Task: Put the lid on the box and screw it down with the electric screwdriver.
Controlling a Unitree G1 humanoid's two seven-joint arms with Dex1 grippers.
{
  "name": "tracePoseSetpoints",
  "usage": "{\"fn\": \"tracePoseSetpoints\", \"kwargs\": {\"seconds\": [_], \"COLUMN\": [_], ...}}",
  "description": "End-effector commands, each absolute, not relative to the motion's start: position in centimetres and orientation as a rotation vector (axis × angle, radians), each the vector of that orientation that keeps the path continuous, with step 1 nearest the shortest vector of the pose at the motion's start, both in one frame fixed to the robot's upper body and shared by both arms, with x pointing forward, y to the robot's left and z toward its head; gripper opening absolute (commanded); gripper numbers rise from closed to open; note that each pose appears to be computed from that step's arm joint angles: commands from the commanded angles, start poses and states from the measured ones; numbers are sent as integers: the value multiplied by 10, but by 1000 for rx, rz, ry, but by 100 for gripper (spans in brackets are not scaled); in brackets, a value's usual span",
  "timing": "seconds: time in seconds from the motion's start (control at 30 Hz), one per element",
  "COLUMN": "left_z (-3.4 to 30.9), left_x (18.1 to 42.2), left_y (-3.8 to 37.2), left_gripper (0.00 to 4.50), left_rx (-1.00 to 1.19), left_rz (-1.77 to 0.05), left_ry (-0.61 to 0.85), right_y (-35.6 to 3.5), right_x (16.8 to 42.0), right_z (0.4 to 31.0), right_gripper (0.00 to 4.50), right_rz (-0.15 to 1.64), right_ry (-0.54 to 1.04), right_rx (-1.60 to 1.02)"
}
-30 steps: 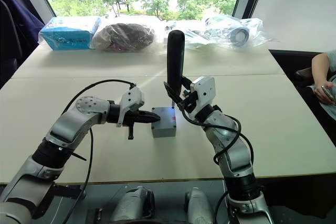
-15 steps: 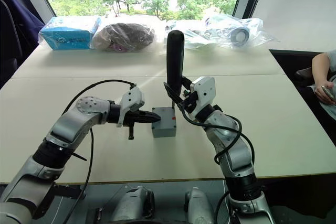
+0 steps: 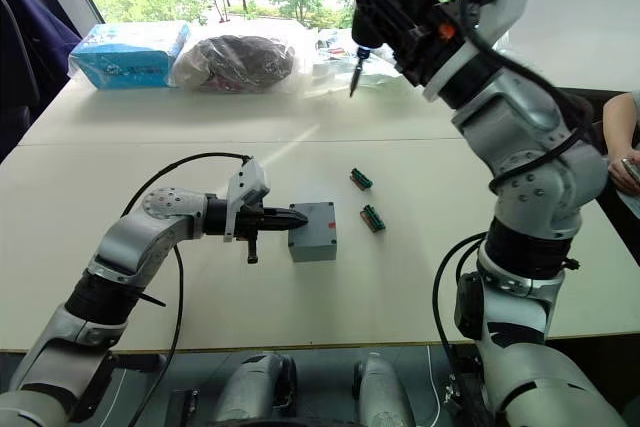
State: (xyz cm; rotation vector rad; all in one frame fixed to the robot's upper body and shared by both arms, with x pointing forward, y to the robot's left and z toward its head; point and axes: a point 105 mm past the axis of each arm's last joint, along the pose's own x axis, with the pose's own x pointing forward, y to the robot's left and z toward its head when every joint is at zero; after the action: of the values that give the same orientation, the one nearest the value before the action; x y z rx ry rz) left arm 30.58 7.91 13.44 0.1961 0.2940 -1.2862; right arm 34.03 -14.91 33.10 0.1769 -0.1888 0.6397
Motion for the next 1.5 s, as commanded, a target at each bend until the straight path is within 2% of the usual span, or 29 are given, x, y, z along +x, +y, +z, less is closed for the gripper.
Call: {"fn": "tracePoseSetpoints", "kwargs": {"seconds": [0.03,0.07,0.13,0.2,0.33,0.6,0.83,0.9,1.03,1.07,1.17,1.3,1.4,1.5], "left_z": [163,168,179,181,178,173,169,168,168,169,175,181,175,165], "left_x": [289,281,266,260,256,253,255,256,259,260,269,280,274,253], "left_y": [79,77,70,66,61,60,68,71,77,79,92,125,144,164], "left_gripper": [0,0,0,0,0,0,0,0,0,0,0,0,0,0], "left_rx": [276,286,337,365,348,334,324,324,322,317,271,216,205,165], "left_rz": [-1378,-1415,-1492,-1516,-1526,-1506,-1462,-1446,-1417,-1410,-1342,-1196,-1138,-1104], "left_ry": [234,229,200,188,193,194,214,221,229,231,232,259,312,411], "right_y": [-187,-203,-234,-244,-252,-261,-263,-266,-267,-267,-269,-262,-253,-214], "right_x": [346,348,338,329,325,330,342,343,342,343,350,353,338,291], "right_z": [292,277,233,213,195,167,151,147,145,145,156,201,222,231], "right_gripper": [180,180,180,180,180,180,180,280,433,443,443,443,443,443], "right_rz": [515,440,356,353,359,287,277,268,277,278,292,414,529,831], "right_ry": [156,229,491,621,750,898,925,934,942,938,856,632,536,402], "right_rx": [155,99,92,157,222,231,214,200,185,182,112,54,-9,-97]}}
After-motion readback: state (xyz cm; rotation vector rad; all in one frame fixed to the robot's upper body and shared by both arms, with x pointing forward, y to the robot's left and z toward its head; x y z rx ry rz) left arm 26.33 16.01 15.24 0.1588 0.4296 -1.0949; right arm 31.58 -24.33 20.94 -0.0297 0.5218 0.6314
